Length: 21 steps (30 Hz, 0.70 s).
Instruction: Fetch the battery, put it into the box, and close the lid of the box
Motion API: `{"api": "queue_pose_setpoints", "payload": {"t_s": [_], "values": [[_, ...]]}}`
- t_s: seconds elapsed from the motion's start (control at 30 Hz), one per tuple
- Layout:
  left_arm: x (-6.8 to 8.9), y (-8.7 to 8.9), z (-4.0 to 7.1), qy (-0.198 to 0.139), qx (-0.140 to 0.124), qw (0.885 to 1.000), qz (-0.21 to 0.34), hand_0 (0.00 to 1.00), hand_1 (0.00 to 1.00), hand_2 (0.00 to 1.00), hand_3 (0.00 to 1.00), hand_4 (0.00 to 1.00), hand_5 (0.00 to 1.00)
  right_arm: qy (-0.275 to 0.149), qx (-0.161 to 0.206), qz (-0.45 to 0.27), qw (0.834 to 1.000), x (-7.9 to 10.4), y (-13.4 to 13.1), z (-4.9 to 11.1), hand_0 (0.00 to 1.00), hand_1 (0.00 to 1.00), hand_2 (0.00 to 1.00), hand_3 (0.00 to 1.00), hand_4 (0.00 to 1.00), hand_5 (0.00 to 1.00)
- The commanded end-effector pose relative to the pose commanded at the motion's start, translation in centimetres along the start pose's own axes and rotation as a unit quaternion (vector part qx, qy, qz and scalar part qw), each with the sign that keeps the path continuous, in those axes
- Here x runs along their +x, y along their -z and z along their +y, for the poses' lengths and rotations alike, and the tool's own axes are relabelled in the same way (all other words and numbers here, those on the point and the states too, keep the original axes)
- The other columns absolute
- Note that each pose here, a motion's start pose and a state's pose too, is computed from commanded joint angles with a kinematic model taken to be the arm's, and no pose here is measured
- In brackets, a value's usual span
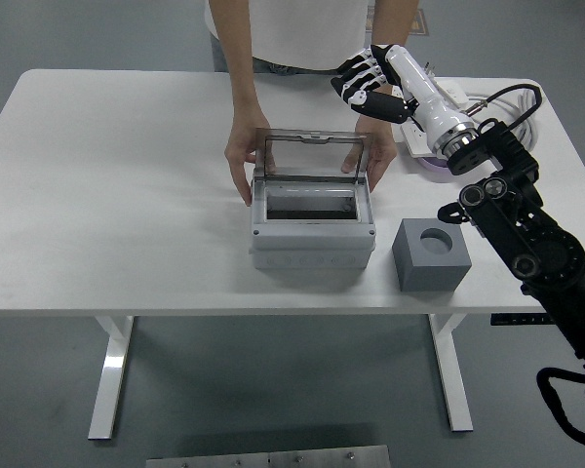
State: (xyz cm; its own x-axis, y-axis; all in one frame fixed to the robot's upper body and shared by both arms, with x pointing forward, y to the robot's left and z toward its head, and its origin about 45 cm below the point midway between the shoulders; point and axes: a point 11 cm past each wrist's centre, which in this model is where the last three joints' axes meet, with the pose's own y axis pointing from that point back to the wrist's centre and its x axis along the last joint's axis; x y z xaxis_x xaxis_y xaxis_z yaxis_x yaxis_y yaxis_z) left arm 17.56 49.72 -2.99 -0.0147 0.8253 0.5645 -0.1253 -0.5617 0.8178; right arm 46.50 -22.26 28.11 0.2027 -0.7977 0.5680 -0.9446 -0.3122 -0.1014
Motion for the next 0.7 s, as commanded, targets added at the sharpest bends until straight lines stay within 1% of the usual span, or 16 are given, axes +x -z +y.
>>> {"api": "queue_pose_setpoints", "payload": {"t_s": [0.1,0.13,0.3,0.33,0.5,0.53,0.7], "values": [[0.0,-0.2,0.1,0.000,-0.002,1.000,-0.002,0.616,0.697,0.627,0.607,0.657,0.062,-0.001,-0.013,-0.008,1.000,-0.4,-1.0,-0.1,0.798,0.730,0.699,0.695,0.864,0.740],[0.0,-0.4,0.1,0.001,-0.003,1.000,-0.003,0.616,0.697,0.626,0.606,0.657,0.062,-0.001,-0.019,-0.010,1.000,-0.6,-1.4,-0.1,0.878,0.772,0.744,0.756,0.996,0.998],[-0.1,-0.7,0.2,0.002,-0.005,1.000,-0.005,0.616,0.697,0.626,0.606,0.657,0.062,0.002,-0.039,-0.015,0.999,-1.5,-2.8,0.0,0.878,0.772,0.744,0.756,0.996,0.998],[-0.1,-0.7,0.2,0.002,-0.005,1.000,-0.005,0.616,0.697,0.625,0.606,0.657,0.064,0.003,-0.042,-0.016,0.999,-1.7,-3.0,0.1,0.956,0.804,0.767,0.788,0.998,0.998],[0.0,-0.7,0.2,0.001,-0.005,1.000,-0.006,0.616,0.697,0.625,0.606,0.657,0.064,0.010,-0.056,-0.018,0.998,-2.5,-3.9,0.2,0.956,0.804,0.767,0.788,0.998,0.998],[0.0,-0.7,0.2,0.001,-0.005,1.000,-0.006,0.617,0.697,0.623,0.605,0.657,0.064,0.012,-0.057,-0.017,0.998,-2.6,-3.9,0.3,0.977,0.815,0.773,0.801,0.998,0.998],[0.0,-0.8,0.2,0.001,-0.007,1.000,-0.005,0.617,0.697,0.623,0.605,0.657,0.064,0.027,-0.060,-0.009,0.998,-3.7,-4.0,0.4,0.977,0.815,0.773,0.801,0.998,0.998]]}}
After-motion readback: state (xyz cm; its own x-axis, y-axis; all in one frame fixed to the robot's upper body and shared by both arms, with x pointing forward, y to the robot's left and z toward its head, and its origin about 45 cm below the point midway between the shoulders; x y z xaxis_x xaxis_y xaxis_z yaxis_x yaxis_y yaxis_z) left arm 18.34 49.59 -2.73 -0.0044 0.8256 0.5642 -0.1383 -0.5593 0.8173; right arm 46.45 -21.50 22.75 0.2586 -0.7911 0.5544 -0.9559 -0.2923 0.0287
